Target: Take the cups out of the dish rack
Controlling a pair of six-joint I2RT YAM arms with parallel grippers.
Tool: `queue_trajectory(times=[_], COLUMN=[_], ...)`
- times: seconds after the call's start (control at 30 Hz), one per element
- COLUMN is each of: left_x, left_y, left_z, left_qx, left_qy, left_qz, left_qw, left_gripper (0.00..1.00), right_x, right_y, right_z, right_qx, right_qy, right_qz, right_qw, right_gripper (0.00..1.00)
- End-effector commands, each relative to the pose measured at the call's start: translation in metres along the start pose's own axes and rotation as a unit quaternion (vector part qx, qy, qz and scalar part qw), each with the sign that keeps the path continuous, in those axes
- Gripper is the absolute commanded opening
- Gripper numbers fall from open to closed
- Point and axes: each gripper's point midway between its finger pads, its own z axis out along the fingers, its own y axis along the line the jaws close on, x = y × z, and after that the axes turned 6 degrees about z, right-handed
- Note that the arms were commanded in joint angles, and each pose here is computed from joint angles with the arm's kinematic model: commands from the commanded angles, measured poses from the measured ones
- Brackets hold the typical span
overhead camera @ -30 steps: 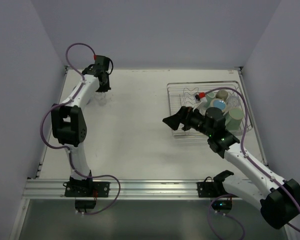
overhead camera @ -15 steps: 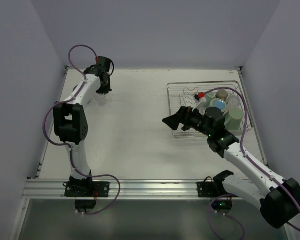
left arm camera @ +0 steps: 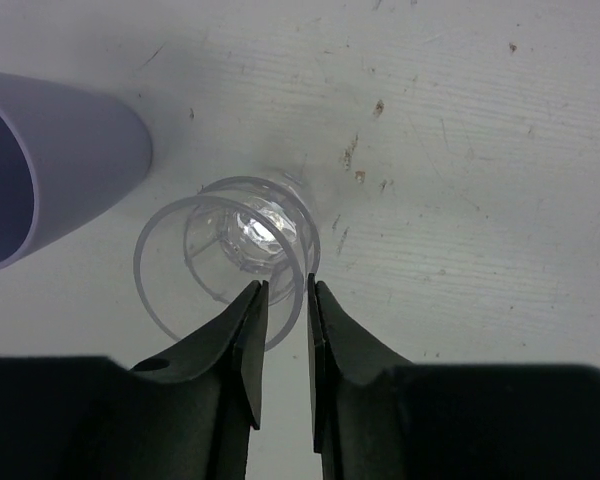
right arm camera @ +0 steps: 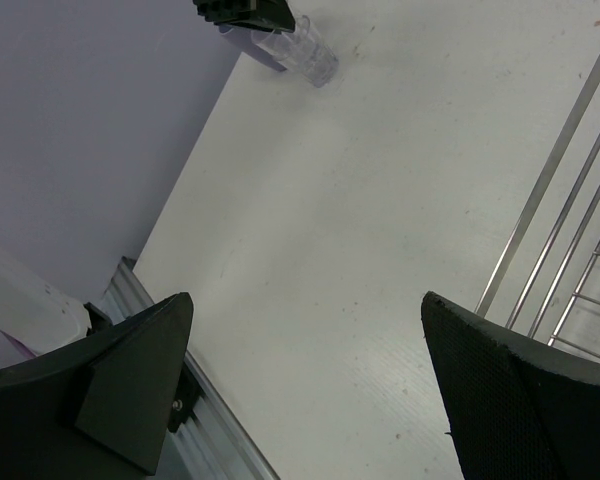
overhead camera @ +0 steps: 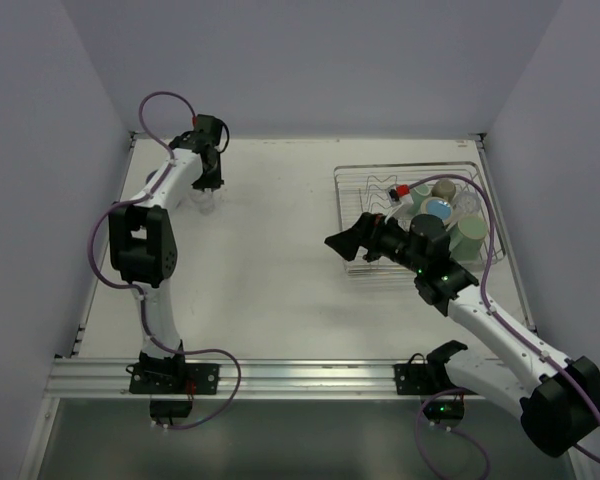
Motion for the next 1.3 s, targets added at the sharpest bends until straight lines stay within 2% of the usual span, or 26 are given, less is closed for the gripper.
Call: queue_trajectory(times=[0.0, 0.13, 0.23, 0.27, 0.37, 0.47, 0.57, 0.6, 0.67, 0.7, 0.73, 0.87, 0.9, 1.0, 1.03, 1.07, 1.17, 1.2, 1.27], left_x=[-0.015, -0.021, -0.03, -0.033, -0.053, -0.078, -0.108, -0.121, -0.131, -0.134, -0.133, -0.094, -0.069, -0.014, 0.002, 0.022, 0.054, 0.068, 0.076], left_y=[0.01, 0.014, 0.019, 0.022, 0.026, 0.029, 0.025, 0.025, 0.014, 0.01, -0.003, -0.06, -0.083, -0.124, -0.132, -0.134, -0.131, -0.122, -0.109], left_z=[-0.007, -0.012, -0.023, -0.027, -0.051, -0.083, -0.128, -0.153, -0.182, -0.209, -0.224, -0.277, -0.289, -0.31, -0.317, -0.323, -0.334, -0.339, -0.337], left_qx=[-0.014, -0.021, -0.029, -0.034, -0.03, -0.013, 0.033, 0.05, 0.098, 0.12, 0.156, 0.274, 0.313, 0.412, 0.444, 0.465, 0.494, 0.49, 0.463], left_qy=[-0.019, -0.029, -0.049, -0.056, -0.107, -0.171, -0.258, -0.3, -0.337, -0.368, -0.38, -0.401, -0.401, -0.381, -0.371, -0.364, -0.363, -0.367, -0.385], left_qz=[0.004, -0.001, -0.009, -0.016, -0.033, -0.056, -0.08, -0.091, -0.094, -0.096, -0.088, -0.05, -0.033, 0.001, 0.014, 0.018, 0.044, 0.051, 0.066], left_qw=[1.0, 0.999, 0.998, 0.998, 0.993, 0.984, 0.962, 0.948, 0.932, 0.917, 0.907, 0.872, 0.86, 0.828, 0.815, 0.807, 0.789, 0.789, 0.796], left_gripper=[0.3, 0.39, 0.53, 0.61, 0.75, 0.82, 0.84, 0.85, 0.85, 0.85, 0.85, 0.86, 0.86, 0.86, 0.86, 0.86, 0.87, 0.87, 0.89], right_x=[-0.006, -0.007, -0.007, -0.007, -0.009, -0.013, -0.018, -0.02, -0.03, -0.028, -0.038, -0.063, -0.067, -0.084, -0.095, -0.101, -0.119, -0.124, -0.136], right_y=[0.005, 0.005, 0.005, 0.004, 0.003, 0.0, -0.004, -0.008, -0.011, -0.019, -0.029, -0.061, -0.076, -0.101, -0.101, -0.115, -0.13, -0.144, -0.149], right_z=[-0.004, -0.005, -0.004, -0.004, -0.003, -0.004, -0.006, -0.008, -0.014, -0.018, -0.023, -0.05, -0.06, -0.077, -0.081, -0.089, -0.101, -0.107, -0.11], right_qx=[-0.006, -0.005, -0.004, -0.003, 0.001, 0.013, 0.034, 0.049, 0.069, 0.094, 0.127, 0.234, 0.267, 0.343, 0.356, 0.396, 0.442, 0.466, 0.478], right_qy=[-0.013, -0.016, -0.016, -0.017, -0.019, -0.026, -0.035, -0.04, -0.058, -0.056, -0.079, -0.122, -0.125, -0.131, -0.142, -0.149, -0.158, -0.16, -0.165], right_qz=[-0.014, -0.015, -0.015, -0.015, -0.017, -0.021, -0.025, -0.024, -0.029, -0.028, -0.035, -0.052, -0.049, -0.055, -0.061, -0.065, -0.063, -0.058, -0.058], right_qw=[1.0, 1.0, 1.0, 1.0, 1.0, 0.999, 0.999, 0.998, 0.995, 0.994, 0.988, 0.963, 0.954, 0.928, 0.921, 0.904, 0.881, 0.868, 0.861], right_gripper=[0.99, 0.99, 0.99, 0.99, 0.99, 0.99, 0.99, 0.98, 0.96, 0.94, 0.93, 0.84, 0.83, 0.9, 0.99, 0.99, 0.99, 0.99, 0.99])
